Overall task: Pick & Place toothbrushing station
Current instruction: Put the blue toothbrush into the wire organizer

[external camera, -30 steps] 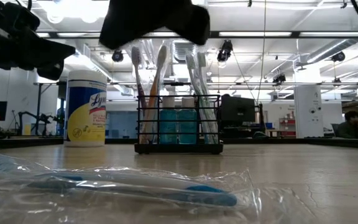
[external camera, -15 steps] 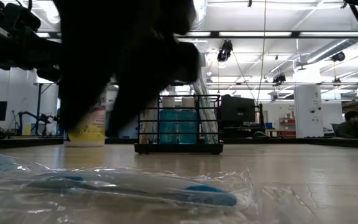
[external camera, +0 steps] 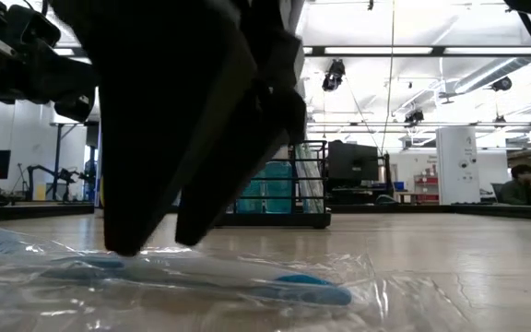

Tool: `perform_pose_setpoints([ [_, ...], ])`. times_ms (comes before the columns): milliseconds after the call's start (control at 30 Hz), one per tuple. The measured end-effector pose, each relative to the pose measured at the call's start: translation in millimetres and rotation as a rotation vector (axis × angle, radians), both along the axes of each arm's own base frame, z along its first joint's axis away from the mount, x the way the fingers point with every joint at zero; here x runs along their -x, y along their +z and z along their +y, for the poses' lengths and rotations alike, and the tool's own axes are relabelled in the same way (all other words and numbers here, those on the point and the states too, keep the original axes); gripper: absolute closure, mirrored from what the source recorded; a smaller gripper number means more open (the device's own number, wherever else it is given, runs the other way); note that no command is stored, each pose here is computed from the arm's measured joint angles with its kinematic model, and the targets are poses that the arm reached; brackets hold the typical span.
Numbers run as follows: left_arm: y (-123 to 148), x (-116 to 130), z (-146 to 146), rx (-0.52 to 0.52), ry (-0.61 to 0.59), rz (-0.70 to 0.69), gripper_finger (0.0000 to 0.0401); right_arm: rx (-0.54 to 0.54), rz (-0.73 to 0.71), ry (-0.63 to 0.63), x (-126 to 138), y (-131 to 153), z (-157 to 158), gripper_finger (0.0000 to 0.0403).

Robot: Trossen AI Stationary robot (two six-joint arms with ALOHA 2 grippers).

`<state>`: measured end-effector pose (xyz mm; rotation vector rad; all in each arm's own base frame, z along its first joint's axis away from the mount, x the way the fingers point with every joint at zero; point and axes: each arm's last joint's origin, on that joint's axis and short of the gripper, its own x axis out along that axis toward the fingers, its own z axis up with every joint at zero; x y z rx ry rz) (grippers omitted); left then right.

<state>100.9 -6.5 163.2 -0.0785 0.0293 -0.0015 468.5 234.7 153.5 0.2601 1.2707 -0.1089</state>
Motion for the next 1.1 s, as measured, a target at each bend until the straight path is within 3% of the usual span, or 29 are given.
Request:
perform_pose_setpoints([
  [367, -0.1, 0.0, 0.0, 0.006, 0.000, 0.001, 0.0389, -0.016, 0.052, 0.035, -1.8, -17.5, -1.8, 0.0238],
  [667, -0.1, 0.0, 0.0, 0.006, 0.000, 0.001, 0.0389, 0.005, 0.072, 0.083, -2.9, -19.2, -9.1, 0.0377],
  [867, -0.2, 0.0, 0.0, 0.006, 0.000, 0.002, 0.0389, 0.012, 0.066, 0.097, -2.0, -11.7, -10.3, 0.0380],
  [967, -0.3, 0.0, 0.0, 0.005, 0.000, 0.003, 0.0389, 0.069, 0.045, 0.094, 0.8, -0.4, -12.3, 0.0381],
  [1100, -0.7, 0.0, -0.1, 0.002, -0.001, 0.008, 0.0389, 0.127, -0.069, 0.112, 7.5, 42.4, -12.3, 0.0381],
])
